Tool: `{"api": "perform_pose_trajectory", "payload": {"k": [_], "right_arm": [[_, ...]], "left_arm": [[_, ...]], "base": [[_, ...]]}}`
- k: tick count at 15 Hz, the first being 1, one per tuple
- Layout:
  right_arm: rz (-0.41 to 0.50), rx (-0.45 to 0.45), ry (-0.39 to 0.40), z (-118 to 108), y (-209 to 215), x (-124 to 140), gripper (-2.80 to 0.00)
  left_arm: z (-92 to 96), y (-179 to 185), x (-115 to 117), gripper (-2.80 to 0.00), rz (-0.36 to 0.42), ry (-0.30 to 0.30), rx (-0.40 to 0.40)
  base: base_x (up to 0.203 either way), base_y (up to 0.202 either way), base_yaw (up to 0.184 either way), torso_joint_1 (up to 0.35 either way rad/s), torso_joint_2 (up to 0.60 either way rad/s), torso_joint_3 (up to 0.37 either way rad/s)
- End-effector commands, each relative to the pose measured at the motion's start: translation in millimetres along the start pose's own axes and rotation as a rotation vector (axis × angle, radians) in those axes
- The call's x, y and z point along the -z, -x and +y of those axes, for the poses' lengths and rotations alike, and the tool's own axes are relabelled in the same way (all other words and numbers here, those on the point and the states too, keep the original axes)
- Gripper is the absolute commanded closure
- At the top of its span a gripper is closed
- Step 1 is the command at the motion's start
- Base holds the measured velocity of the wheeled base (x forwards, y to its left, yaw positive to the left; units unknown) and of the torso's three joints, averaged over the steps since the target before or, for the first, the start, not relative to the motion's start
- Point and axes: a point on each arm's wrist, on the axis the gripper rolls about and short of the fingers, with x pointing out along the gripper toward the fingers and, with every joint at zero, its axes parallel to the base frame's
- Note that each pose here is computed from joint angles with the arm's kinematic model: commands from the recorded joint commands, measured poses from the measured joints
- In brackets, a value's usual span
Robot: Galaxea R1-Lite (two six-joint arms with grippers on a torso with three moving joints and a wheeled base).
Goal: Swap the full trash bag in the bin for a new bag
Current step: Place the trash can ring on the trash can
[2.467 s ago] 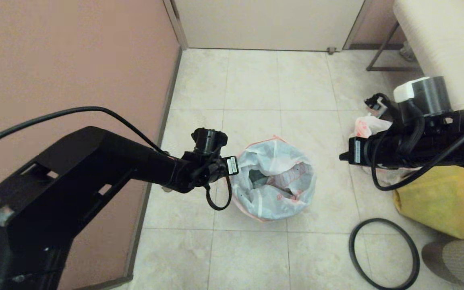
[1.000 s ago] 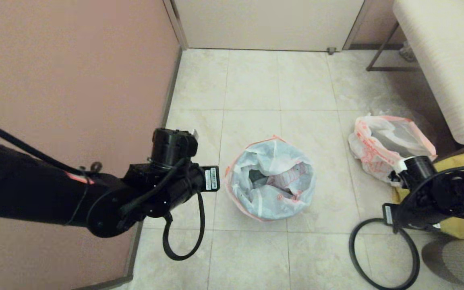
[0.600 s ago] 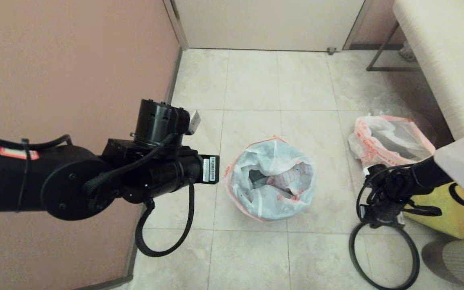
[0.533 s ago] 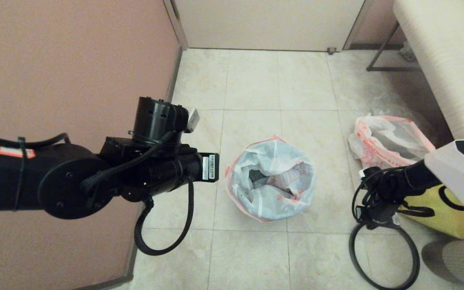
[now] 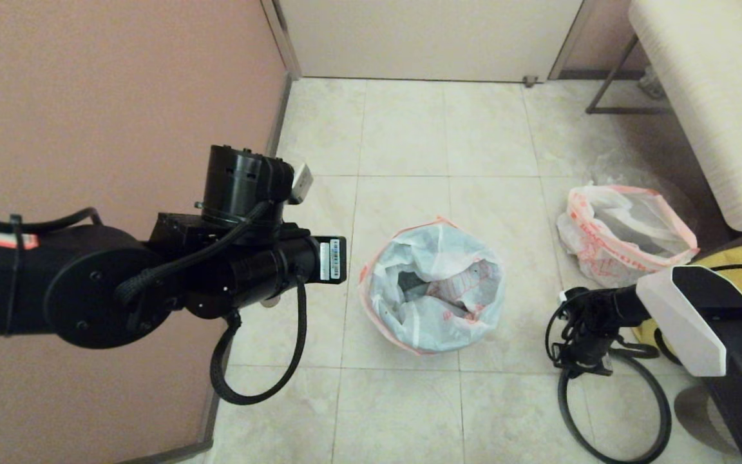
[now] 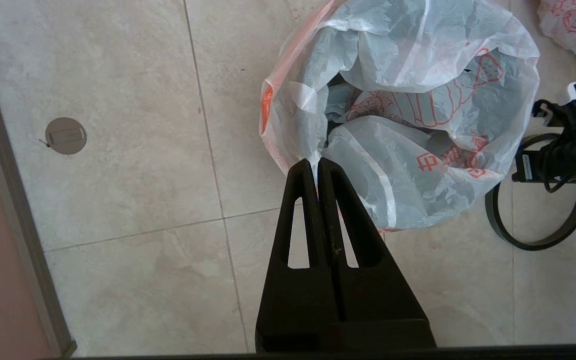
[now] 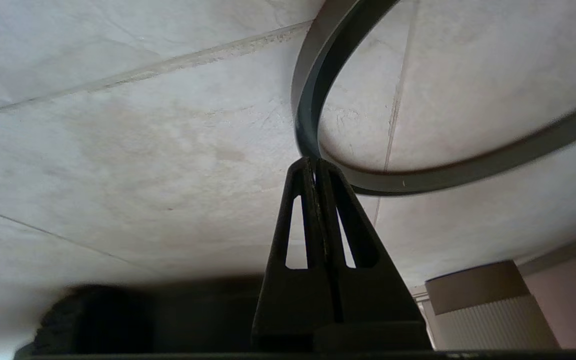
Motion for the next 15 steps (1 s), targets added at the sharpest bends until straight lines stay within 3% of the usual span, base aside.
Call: {"api": "perform_pose_trajectory", "payload": {"k": [1,3,5,6,10,12,13,15], "right_arm": [[0.045,-0.012,0.048,-10.3,-17.8,6.0,0.0],[0.026,-0.04,0.07,-32.1,-21.5,-1.0,0.0],[0.018,-0.054,0.117,-40.2,-21.2,-2.0,0.0],[0.013,-0.057,0.127,-43.1,-21.9,-3.2,-2.8],[-0.098,-0.088,0.124,-31.9,-30.1,-7.7,-2.8],[-0.088,-0.089,0.13,-30.1,-33.1,-3.6,-2.8],[-0.067,-0.087,0.148,-28.4,-36.7,2.0,-2.8],[-0.039,-0.08,0.262,-29.6,-50.9,11.2,-2.8]], "left_arm": [[0.1,-0.7,0.5,0.0,0.001,0.003,-0.002],[2.3,0.1,-0.9,0.0,-0.005,0.007,-0.009],[4.4,-2.8,-0.5,0.0,-0.001,0.006,-0.016],[3.7,-7.6,2.2,0.0,0.012,0.003,-0.02],[2.3,-10.5,4.2,0.0,0.02,0.0,-0.021],[1.2,-11.0,5.1,0.0,0.023,-0.002,-0.018],[1.3,-10.6,4.7,0.0,0.021,-0.001,-0.018],[0.2,-9.4,5.6,0.0,0.023,-0.002,-0.014]], "base": [[0.0,0.0,0.0,0.0,0.0,0.0],[0.0,0.0,0.0,0.0,0.0,0.0],[0.0,0.0,0.0,0.0,0.0,0.0],[0.0,0.0,0.0,0.0,0.0,0.0],[0.0,0.0,0.0,0.0,0.0,0.0],[0.0,0.0,0.0,0.0,0.0,0.0],[0.0,0.0,0.0,0.0,0.0,0.0],[0.0,0.0,0.0,0.0,0.0,0.0]]}}
